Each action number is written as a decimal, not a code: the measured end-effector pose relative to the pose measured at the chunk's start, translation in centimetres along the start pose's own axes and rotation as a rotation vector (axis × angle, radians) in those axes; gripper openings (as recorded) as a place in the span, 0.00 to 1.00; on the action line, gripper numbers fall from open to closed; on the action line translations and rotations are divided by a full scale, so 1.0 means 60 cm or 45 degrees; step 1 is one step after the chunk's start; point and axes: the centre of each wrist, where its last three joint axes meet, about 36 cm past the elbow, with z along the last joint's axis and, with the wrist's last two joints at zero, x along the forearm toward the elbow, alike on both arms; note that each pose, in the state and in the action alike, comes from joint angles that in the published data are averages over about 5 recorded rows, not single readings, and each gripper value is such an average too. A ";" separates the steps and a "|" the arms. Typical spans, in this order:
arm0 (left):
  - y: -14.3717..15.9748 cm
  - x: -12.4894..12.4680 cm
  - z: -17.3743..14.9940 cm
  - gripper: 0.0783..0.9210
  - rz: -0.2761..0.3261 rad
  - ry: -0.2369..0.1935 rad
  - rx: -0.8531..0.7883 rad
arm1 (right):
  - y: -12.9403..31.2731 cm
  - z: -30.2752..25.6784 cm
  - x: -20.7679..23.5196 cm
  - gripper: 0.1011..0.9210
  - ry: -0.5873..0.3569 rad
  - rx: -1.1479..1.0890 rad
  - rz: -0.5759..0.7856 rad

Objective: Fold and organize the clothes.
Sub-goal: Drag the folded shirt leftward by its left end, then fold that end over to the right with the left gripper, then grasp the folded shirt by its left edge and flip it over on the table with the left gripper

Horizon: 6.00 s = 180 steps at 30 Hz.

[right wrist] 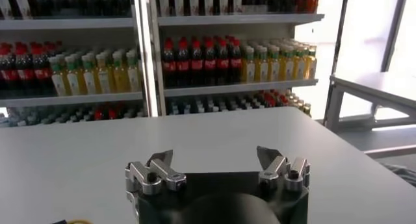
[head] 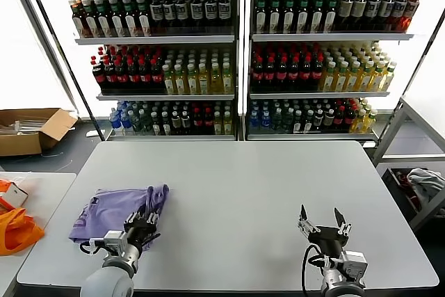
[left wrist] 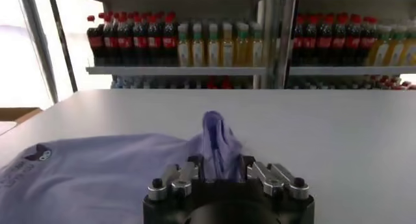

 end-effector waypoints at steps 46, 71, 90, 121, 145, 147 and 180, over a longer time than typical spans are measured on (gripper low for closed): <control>0.237 0.026 -0.031 0.88 -0.402 -0.119 -0.231 | 0.006 -0.009 -0.006 0.88 -0.036 0.005 -0.053; 0.326 0.005 -0.022 0.88 -0.224 0.029 0.237 | 0.002 -0.002 0.003 0.88 -0.026 0.018 -0.042; 0.338 -0.009 -0.007 0.82 -0.157 0.067 0.326 | 0.005 0.003 0.005 0.88 -0.017 0.020 -0.047; 0.350 0.009 -0.006 0.05 -0.195 0.016 0.286 | 0.003 0.003 -0.009 0.88 -0.023 0.030 -0.042; 0.420 0.133 -0.215 0.05 -0.424 -0.337 -0.108 | 0.013 0.013 -0.033 0.88 -0.004 0.014 -0.064; 0.397 0.126 -0.204 0.05 -0.386 -0.327 -0.147 | 0.012 0.014 -0.032 0.88 -0.003 0.014 -0.060; 0.022 0.024 -0.088 0.38 0.393 -0.256 0.001 | 0.027 0.052 -0.022 0.88 0.066 0.017 -0.041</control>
